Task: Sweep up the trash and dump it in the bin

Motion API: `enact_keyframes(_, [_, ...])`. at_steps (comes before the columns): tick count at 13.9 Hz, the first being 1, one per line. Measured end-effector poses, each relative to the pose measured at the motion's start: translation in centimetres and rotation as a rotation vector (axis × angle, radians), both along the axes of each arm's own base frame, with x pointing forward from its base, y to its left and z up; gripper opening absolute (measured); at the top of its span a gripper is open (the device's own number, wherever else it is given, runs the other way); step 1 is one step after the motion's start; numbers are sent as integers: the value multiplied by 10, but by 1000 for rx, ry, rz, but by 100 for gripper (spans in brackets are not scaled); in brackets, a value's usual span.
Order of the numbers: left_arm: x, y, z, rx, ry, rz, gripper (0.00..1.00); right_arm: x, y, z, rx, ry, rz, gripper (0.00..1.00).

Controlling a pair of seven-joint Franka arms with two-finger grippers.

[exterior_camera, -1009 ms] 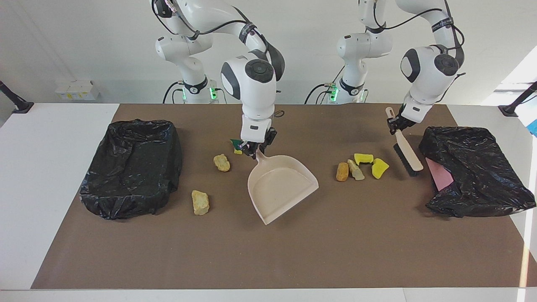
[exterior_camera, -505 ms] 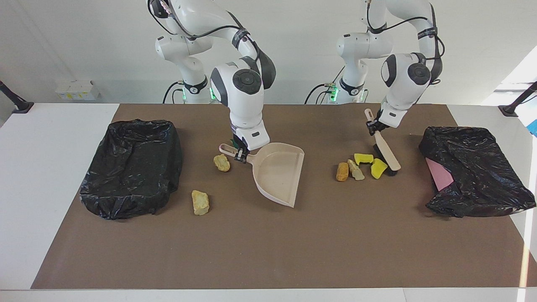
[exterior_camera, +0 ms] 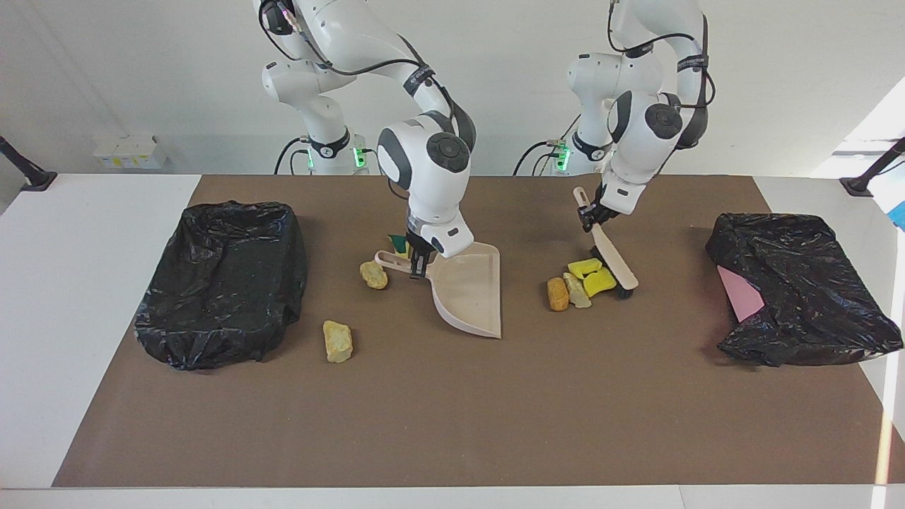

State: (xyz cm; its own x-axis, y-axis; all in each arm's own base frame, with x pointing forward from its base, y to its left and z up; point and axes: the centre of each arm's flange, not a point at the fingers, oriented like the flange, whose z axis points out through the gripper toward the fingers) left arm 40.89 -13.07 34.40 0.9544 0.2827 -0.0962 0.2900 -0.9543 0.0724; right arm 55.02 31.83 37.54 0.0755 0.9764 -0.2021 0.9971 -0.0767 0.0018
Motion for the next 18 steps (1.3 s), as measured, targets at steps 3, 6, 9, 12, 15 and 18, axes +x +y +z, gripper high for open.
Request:
enact_keyframes(3, [14, -10, -3, -7, -19, -66, 26, -9, 8, -14, -11, -16, 49, 32])
enact_keyframes(6, [26, -18, -7, -11, -22, -152, 26, -12, 9, -20, -13, -15, 57, 32])
enact_keyframes(9, [35, -52, -11, -39, -29, -207, 26, -13, 9, -21, -15, -12, 57, 32])
enact_keyframes(12, [26, -102, -12, -102, -45, -252, 26, -14, 8, -22, -16, -10, 57, 32])
enact_keyframes(15, [1, -155, -9, -167, -70, -303, 26, -14, 8, -22, -16, -9, 57, 32])
enact_keyframes(18, [-11, -180, -3, -198, -108, -285, 26, -14, 8, -22, -17, -9, 57, 32])
